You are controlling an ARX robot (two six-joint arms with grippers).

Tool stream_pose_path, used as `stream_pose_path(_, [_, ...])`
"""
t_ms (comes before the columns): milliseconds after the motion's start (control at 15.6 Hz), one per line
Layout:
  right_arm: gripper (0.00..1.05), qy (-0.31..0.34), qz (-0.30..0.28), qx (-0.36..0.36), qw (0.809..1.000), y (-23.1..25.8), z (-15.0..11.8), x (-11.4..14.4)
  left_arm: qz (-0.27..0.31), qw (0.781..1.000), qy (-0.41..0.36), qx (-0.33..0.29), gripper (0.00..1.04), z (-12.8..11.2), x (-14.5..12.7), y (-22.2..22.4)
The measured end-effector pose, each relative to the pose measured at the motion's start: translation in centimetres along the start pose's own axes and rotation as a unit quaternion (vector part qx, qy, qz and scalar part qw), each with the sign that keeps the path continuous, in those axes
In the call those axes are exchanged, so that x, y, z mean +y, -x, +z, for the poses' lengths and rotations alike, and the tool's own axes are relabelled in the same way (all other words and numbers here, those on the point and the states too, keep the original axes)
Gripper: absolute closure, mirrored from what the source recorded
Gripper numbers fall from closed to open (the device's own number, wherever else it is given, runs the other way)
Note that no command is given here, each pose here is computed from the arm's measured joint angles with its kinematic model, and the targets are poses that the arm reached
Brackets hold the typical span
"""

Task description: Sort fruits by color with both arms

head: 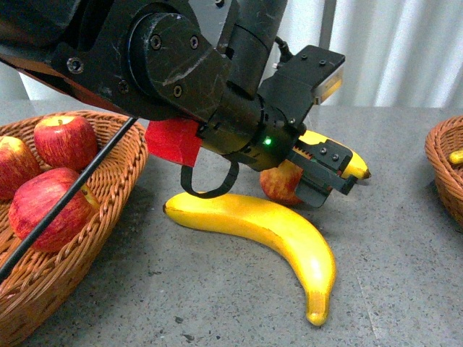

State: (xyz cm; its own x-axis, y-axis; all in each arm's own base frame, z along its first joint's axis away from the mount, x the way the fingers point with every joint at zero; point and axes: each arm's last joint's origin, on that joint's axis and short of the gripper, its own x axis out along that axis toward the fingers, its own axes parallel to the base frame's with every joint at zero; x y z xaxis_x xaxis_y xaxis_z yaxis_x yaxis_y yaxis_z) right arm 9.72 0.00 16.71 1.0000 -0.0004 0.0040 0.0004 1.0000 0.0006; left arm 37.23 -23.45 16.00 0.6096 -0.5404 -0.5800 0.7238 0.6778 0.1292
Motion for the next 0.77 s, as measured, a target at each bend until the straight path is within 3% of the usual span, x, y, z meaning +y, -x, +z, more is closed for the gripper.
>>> stream_pose_path(256, [0.06, 0.000, 0.000, 0.000, 1.000, 0.0, 0.0, 0.0, 0.032, 0.999, 0.004, -0.012, 0.39, 0.5, -0.4, 1.9])
stream_pose_path(384, [0.06, 0.000, 0.000, 0.000, 1.000, 0.0, 0.0, 0.0, 0.102, 0.993, 0.024, -0.062, 0.39, 2.2, 1.0, 5.9])
stream_pose_path(512, [0.06, 0.000, 0.000, 0.000, 1.000, 0.0, 0.0, 0.0, 0.203, 0.970, 0.068, -0.119, 0.40, 3.1, 3.2, 11.5])
stream_pose_path(640, [0.06, 0.000, 0.000, 0.000, 1.000, 0.0, 0.0, 0.0, 0.289, 0.940, 0.125, -0.129, 0.40, 1.1, 5.1, 15.8])
stream_pose_path(768, [0.06, 0.000, 0.000, 0.000, 1.000, 0.0, 0.0, 0.0, 0.334, 0.917, 0.185, -0.115, 0.40, -2.1, 6.6, 17.9])
